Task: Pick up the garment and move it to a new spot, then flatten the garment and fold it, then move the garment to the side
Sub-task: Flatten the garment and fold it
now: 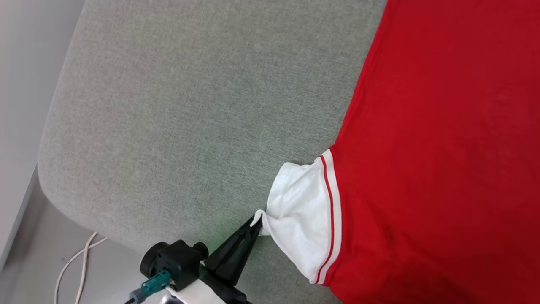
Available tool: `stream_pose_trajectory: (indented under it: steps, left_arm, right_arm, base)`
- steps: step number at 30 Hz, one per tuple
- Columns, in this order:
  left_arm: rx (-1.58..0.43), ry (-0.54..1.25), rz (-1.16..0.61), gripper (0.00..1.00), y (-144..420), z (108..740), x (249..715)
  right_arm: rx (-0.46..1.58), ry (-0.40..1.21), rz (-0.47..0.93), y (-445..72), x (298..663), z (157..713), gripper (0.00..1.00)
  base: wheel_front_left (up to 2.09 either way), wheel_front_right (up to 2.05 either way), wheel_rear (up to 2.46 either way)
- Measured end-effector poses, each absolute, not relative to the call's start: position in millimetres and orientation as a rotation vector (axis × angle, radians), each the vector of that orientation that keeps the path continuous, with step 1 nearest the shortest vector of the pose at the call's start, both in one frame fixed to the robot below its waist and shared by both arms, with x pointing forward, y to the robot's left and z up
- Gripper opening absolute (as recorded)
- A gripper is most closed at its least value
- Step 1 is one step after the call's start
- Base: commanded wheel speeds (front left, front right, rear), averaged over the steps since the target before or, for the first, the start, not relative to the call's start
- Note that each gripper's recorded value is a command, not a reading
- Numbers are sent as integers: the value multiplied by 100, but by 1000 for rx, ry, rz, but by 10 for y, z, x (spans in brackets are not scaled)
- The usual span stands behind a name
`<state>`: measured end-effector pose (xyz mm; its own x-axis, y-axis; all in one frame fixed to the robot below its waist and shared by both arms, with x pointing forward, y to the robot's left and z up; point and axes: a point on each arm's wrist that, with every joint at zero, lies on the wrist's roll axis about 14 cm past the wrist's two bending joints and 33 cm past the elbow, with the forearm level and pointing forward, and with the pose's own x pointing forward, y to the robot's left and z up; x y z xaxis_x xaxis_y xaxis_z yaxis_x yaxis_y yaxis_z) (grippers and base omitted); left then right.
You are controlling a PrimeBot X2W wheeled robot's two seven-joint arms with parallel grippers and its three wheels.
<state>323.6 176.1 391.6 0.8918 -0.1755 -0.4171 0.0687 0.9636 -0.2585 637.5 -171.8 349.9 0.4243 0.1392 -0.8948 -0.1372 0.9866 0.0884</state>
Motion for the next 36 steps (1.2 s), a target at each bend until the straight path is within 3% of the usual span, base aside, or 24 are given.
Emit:
stream_pose_trajectory:
  steps: [7,8,25,36]
  left_arm:
    - [-207,386,-147,0,1833,4090,3330]
    - [-187,346,-161,0,1867,4204,3376]
    - [-260,208,-252,0,1623,4584,3336]
    - [-314,145,-262,0,1484,4731,3309]
  right_arm:
    - [-10,1138,183,-1834,5993,3584,0]
    - [-18,1154,184,-1929,5759,3648,0]
    - [91,1179,91,-2740,3992,3944,0]
    - [169,1150,79,-2714,3056,3890,0]
  base:
    - [0,0,0]
    - [0,0,0]
    - [0,0,0]
    - [0,0,0]
